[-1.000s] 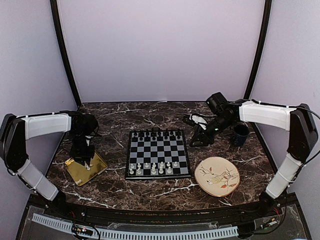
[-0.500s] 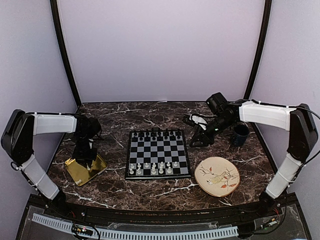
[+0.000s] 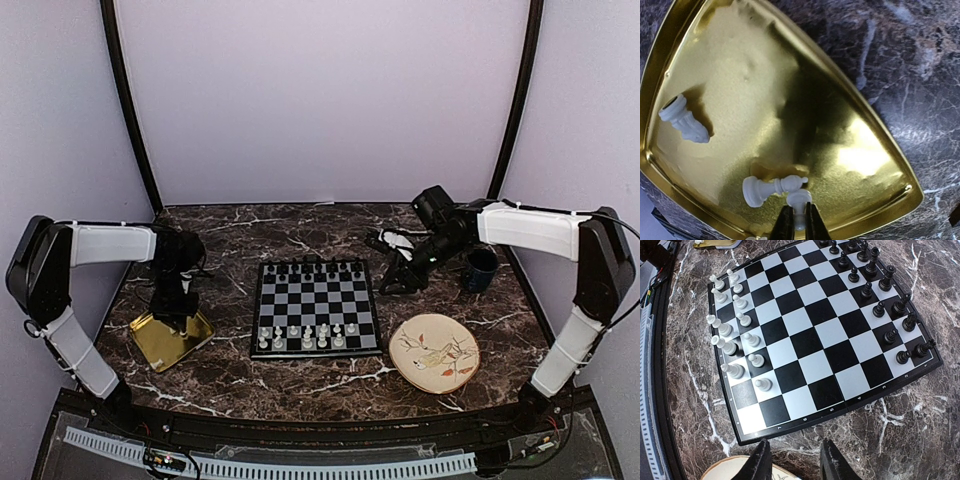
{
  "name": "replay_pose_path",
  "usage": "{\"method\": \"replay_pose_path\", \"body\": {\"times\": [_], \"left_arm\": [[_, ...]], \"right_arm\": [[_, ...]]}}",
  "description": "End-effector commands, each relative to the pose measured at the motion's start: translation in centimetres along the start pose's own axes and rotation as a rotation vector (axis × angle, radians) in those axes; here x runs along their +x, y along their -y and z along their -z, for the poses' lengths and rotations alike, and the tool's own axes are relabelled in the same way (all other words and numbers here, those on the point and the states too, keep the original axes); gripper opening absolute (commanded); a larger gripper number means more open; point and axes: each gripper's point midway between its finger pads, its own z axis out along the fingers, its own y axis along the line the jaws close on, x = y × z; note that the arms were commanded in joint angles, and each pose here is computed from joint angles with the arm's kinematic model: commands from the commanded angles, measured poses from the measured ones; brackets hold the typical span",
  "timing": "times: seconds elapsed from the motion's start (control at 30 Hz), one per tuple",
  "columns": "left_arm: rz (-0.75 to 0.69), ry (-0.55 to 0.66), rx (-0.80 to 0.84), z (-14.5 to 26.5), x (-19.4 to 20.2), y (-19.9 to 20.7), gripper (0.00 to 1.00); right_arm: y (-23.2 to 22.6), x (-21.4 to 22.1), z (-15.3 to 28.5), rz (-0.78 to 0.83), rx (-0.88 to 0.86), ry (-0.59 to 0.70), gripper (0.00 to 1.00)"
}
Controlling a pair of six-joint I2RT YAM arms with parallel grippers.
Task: Set up the chess pieces on the board
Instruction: Pick up the pawn from the storage box, then place the pawn on the chessboard.
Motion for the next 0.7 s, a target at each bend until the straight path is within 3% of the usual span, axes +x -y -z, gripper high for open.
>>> {"method": "replay_pose_path", "body": {"times": [0.0, 0.17, 0.37, 0.47, 0.67], "left_arm": [[-0.049, 0.014, 0.056, 2.1, -0.3, 1.0, 0.05], [-0.201, 0.082, 0.190, 6.3, -0.8, 5.4, 0.06], [-0.547, 0.280, 0.332, 11.9, -2.1, 15.7, 0.06], [-0.660, 0.303, 0.349, 12.6, -2.4, 20.0, 0.06], [-0.811, 0.278, 0.239, 10.3, -3.3, 24.4, 0.05]], "right_arm": [[0.1, 0.1, -0.3, 0.003, -0.008, 0.001, 0.34], [0.2, 0.2, -0.4, 0.000, -0.010, -0.003, 0.34], [0.2, 0.1, -0.6, -0.003, -0.016, -0.009, 0.34], [0.2, 0.0, -0.4, -0.003, -0.008, -0.006, 0.34], [0.5, -0.1, 0.1, 0.001, 0.023, -0.004, 0.34]]}}
